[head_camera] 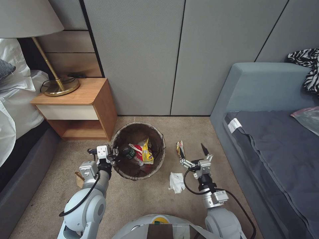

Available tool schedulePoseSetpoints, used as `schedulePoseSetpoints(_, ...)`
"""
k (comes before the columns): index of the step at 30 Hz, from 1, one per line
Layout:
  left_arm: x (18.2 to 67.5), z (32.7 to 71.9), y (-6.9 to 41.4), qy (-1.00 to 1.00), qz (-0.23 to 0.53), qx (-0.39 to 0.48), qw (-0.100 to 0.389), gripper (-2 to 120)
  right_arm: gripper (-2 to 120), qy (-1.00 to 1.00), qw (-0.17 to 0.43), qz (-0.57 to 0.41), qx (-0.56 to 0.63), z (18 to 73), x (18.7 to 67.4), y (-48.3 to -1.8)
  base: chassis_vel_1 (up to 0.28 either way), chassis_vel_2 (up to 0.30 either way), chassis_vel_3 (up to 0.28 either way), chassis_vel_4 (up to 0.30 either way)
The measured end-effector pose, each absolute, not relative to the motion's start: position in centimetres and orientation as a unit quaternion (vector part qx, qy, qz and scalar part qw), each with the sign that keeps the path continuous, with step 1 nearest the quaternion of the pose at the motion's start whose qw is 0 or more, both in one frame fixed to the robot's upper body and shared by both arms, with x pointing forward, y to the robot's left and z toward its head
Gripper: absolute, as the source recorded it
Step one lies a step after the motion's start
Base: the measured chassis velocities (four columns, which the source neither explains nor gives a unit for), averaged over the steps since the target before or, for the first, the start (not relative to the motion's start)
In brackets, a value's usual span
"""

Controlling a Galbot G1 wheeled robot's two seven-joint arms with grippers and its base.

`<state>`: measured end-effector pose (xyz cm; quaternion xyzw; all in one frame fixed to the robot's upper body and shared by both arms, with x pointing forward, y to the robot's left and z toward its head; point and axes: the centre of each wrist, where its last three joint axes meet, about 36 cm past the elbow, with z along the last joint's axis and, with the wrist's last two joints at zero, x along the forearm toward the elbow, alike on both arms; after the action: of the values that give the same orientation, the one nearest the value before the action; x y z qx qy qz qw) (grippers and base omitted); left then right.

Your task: Pick up the trash bin, then pick up the garbage from the floor and place it into the trash bin.

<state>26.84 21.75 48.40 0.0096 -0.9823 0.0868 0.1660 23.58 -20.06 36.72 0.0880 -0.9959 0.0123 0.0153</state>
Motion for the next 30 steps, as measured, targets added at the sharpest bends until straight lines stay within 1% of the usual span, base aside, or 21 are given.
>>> schedulePoseSetpoints(1, 26.9, 48.4, 21.7, -0.982, 0.087, 0.009, 0.166, 2, 100, -0.995, 0.041, 0.013, 0.090, 36.7, 23.3, -20.0, 0.000, 0.000, 0.000, 0.000)
schedulePoseSetpoints(2, 26.9, 48.4, 21.7, -0.982, 0.087, 0.009, 0.166, 2, 100, -0.995, 0.041, 0.013, 0.090, 36.7, 23.3, -20.0, 0.000, 0.000, 0.000, 0.000)
schedulePoseSetpoints(3, 26.9, 48.4, 21.7, -0.982, 0.087, 0.009, 0.165, 2, 100, -0.994, 0.054, 0.014, 0.091, 36.7, 23.2, -19.9, 0.000, 0.000, 0.000, 0.000)
schedulePoseSetpoints(5, 26.9, 48.4, 21.7, -0.982, 0.087, 0.009, 0.165, 2, 100, -0.991, 0.095, 0.014, 0.094, 36.9, 22.7, -19.9, 0.000, 0.000, 0.000, 0.000)
schedulePoseSetpoints(6, 26.9, 48.4, 21.7, -0.982, 0.087, 0.009, 0.165, 2, 100, -0.991, 0.095, 0.014, 0.094, 36.9, 22.7, -19.9, 0.000, 0.000, 0.000, 0.000)
schedulePoseSetpoints(7, 27.0, 48.4, 21.7, -0.982, 0.087, 0.009, 0.165, 2, 100, -0.989, 0.114, 0.014, 0.096, 37.1, 22.5, -19.8, 0.000, 0.000, 0.000, 0.000)
schedulePoseSetpoints(8, 27.0, 48.4, 21.7, -0.982, 0.087, 0.009, 0.165, 2, 100, -0.989, 0.114, 0.014, 0.096, 37.1, 22.5, -19.8, 0.000, 0.000, 0.000, 0.000)
schedulePoseSetpoints(9, 27.0, 48.3, 21.7, -0.982, 0.087, 0.008, 0.166, 2, 100, -0.985, 0.143, 0.007, 0.098, 37.5, 22.4, -19.8, 0.000, 0.000, 0.000, 0.000)
schedulePoseSetpoints(11, 27.0, 48.2, 21.6, -0.982, 0.087, 0.007, 0.167, 2, 100, -0.979, 0.181, -0.002, 0.098, 38.1, 22.4, -19.9, 0.000, 0.000, 0.000, 0.000)
schedulePoseSetpoints(12, 27.0, 48.2, 21.6, -0.982, 0.087, 0.007, 0.167, 2, 100, -0.979, 0.181, -0.002, 0.098, 38.1, 22.4, -19.9, 0.000, 0.000, 0.000, 0.000)
schedulePoseSetpoints(14, 27.0, 48.2, 21.6, -0.982, 0.087, 0.007, 0.168, 2, 100, -0.970, 0.222, -0.014, 0.100, 38.6, 22.7, -20.0, 0.000, 0.000, 0.000, 0.000)
schedulePoseSetpoints(15, 27.0, 48.2, 21.6, -0.982, 0.087, 0.007, 0.168, 2, 100, -0.970, 0.222, -0.014, 0.100, 38.6, 22.7, -20.0, 0.000, 0.000, 0.000, 0.000)
schedulePoseSetpoints(17, 27.0, 48.2, 21.6, -0.982, 0.087, 0.006, 0.168, 2, 100, -0.958, 0.263, -0.037, 0.107, 39.1, 23.3, -20.2, 0.000, 0.000, 0.000, 0.000)
schedulePoseSetpoints(18, 27.0, 48.2, 21.6, -0.982, 0.087, 0.006, 0.168, 2, 100, -0.958, 0.263, -0.037, 0.107, 39.1, 23.3, -20.2, 0.000, 0.000, 0.000, 0.000)
schedulePoseSetpoints(20, 26.9, 48.1, 21.6, -0.982, 0.086, 0.006, 0.167, 2, 100, -0.944, 0.301, -0.057, 0.118, 38.4, 24.6, -20.4, 0.000, 0.000, 0.000, 0.000)
schedulePoseSetpoints(21, 26.9, 48.1, 21.6, -0.982, 0.086, 0.006, 0.167, 2, 100, -0.944, 0.301, -0.057, 0.118, 38.4, 24.6, -20.4, 0.000, 0.000, 0.000, 0.000)
schedulePoseSetpoints(23, 26.9, 48.2, 21.6, -0.982, 0.086, 0.006, 0.167, 2, 100, -0.935, 0.328, -0.062, 0.122, 36.8, 25.9, -20.5, 0.000, 0.000, 0.000, 0.000)
schedulePoseSetpoints(24, 26.9, 48.2, 21.6, -0.982, 0.086, 0.006, 0.167, 2, 100, -0.935, 0.328, -0.062, 0.122, 36.8, 25.9, -20.5, 0.000, 0.000, 0.000, 0.000)
schedulePoseSetpoints(26, 26.9, 48.3, 21.7, -0.982, 0.085, 0.006, 0.166, 2, 100, -0.926, 0.351, -0.065, 0.123, 35.2, 27.0, -20.7, 0.000, 0.000, 0.000, 0.000)
schedulePoseSetpoints(30, 26.9, 48.3, 21.7, -0.982, 0.084, 0.007, 0.166, 2, 100, -0.918, 0.370, -0.067, 0.122, 33.6, 28.2, -20.9, 0.000, 0.000, 0.000, 0.000)
